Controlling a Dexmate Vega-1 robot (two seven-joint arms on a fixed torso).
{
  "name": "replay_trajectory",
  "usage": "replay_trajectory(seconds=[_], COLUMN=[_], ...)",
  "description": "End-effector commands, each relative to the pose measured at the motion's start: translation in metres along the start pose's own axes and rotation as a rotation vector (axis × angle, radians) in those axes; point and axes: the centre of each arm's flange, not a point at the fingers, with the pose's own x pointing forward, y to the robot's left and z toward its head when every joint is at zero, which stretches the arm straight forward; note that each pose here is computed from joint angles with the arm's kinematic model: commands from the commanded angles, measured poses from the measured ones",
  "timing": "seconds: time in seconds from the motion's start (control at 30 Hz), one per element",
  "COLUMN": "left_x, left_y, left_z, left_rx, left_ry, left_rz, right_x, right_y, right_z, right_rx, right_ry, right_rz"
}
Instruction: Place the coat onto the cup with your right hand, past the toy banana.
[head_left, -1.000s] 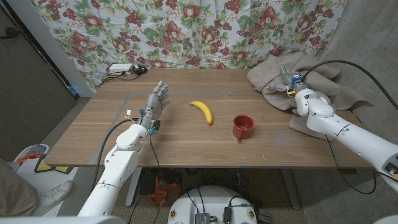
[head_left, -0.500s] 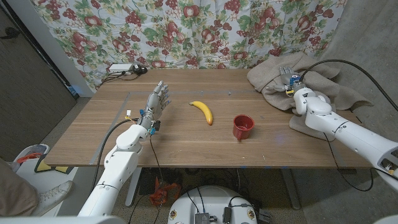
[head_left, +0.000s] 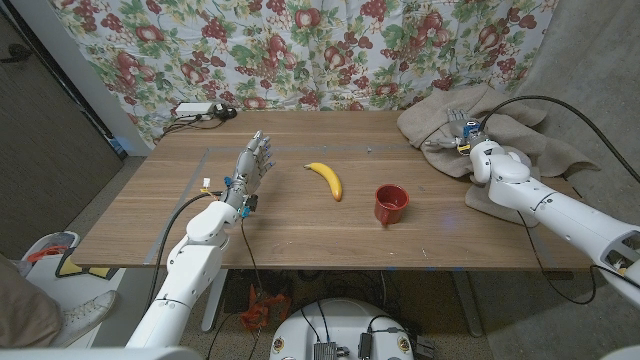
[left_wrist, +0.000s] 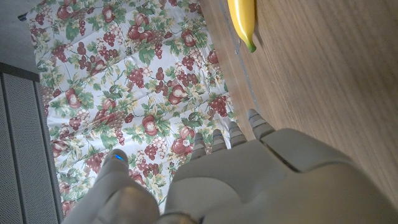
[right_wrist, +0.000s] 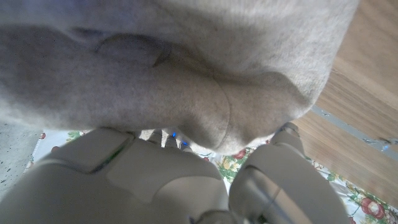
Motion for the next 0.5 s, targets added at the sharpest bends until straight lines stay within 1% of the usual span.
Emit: replay_trajectory(seconds=[0.03,0.23,0.5], left_x=[0.0027,0.0038,0.0002], left_y=[-0.0026,-0.0035,-0.0024], left_z=[-0.0016,-0.0015,-0.0026], left_rx=[-0.005,-0.005,-0.009], left_ry=[-0.001,-0.003,-0.003], left_rz=[-0.008,-0.012,-0.004], right_x=[0.0012,0.0009,0.0017], right_y=[0.0011,0.0018,0.006], right_z=[0.0013,-0.0009,-0.0018], right_rx=[0.001,0.005,0.011], right_ry=[-0.003,0.003,0.013], right_rz=[0.015,0.018,0.038])
